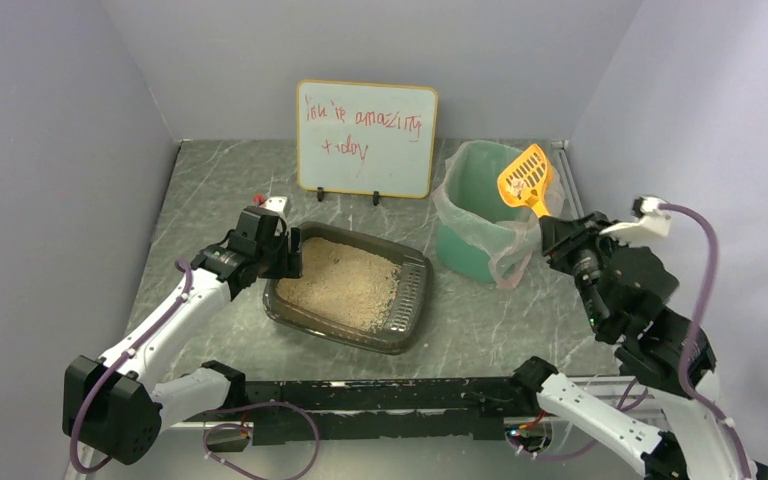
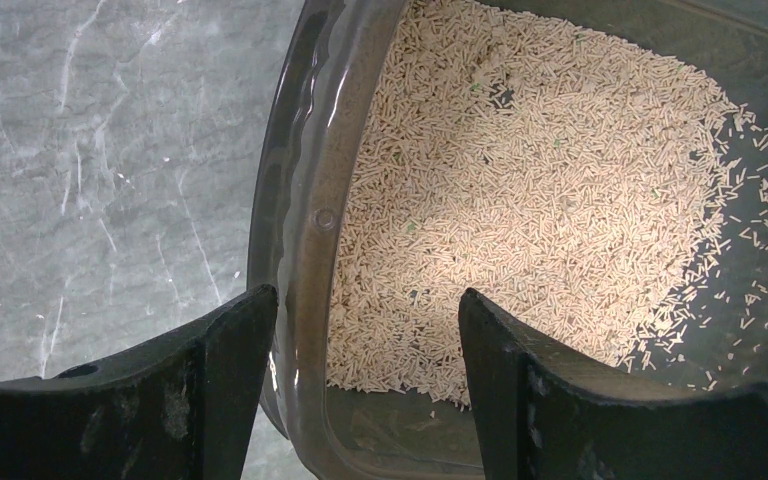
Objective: Clean the litter box
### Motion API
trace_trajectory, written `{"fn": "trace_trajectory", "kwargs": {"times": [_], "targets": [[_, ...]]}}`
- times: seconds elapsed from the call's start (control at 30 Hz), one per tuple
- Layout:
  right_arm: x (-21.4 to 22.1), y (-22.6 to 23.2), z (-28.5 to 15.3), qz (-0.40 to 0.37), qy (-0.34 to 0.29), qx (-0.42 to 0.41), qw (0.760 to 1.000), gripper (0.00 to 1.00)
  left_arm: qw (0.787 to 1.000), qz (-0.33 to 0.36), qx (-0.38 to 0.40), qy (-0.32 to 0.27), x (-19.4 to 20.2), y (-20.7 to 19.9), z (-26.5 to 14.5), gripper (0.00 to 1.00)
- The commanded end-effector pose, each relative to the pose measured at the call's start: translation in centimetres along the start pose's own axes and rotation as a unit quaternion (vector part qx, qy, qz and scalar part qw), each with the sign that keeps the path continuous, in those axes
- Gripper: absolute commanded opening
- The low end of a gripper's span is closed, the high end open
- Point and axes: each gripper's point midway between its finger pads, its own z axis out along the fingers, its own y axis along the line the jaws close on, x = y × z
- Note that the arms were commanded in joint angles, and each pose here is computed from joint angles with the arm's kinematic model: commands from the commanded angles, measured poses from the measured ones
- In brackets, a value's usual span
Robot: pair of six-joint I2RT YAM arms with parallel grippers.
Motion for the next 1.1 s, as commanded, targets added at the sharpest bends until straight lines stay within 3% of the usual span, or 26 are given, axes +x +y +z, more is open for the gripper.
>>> {"fn": "trace_trajectory", "kwargs": {"times": [0.0, 0.43, 0.6, 0.8, 1.07], "targets": [[0.2, -2.2, 0.6, -0.101, 0.017, 0.066, 0.993, 0.00, 1.000, -0.002, 0.015, -0.012, -0.5, -0.6, -0.2, 0.72], [0.3, -1.9, 3.8, -0.264, 0.086, 0.154, 0.948, 0.00, 1.000, 0.000, 0.020, -0.011, -0.5, -0.8, -0.2, 0.72], [-0.8, -1.3, 4.6, -0.287, 0.085, 0.175, 0.938, 0.00, 1.000, 0.000, 0.019, -0.012, -0.5, -0.7, -0.3, 0.72], [-2.8, 4.2, 4.0, -0.217, 0.063, 0.032, 0.974, 0.00, 1.000, 0.000, 0.019, -0.007, -0.4, -0.8, -0.1, 0.72], [-1.3, 8.8, 3.5, -0.165, 0.095, -0.087, 0.978, 0.00, 1.000, 0.000, 0.020, -0.010, -0.5, -0.8, -0.2, 0.72]]}}
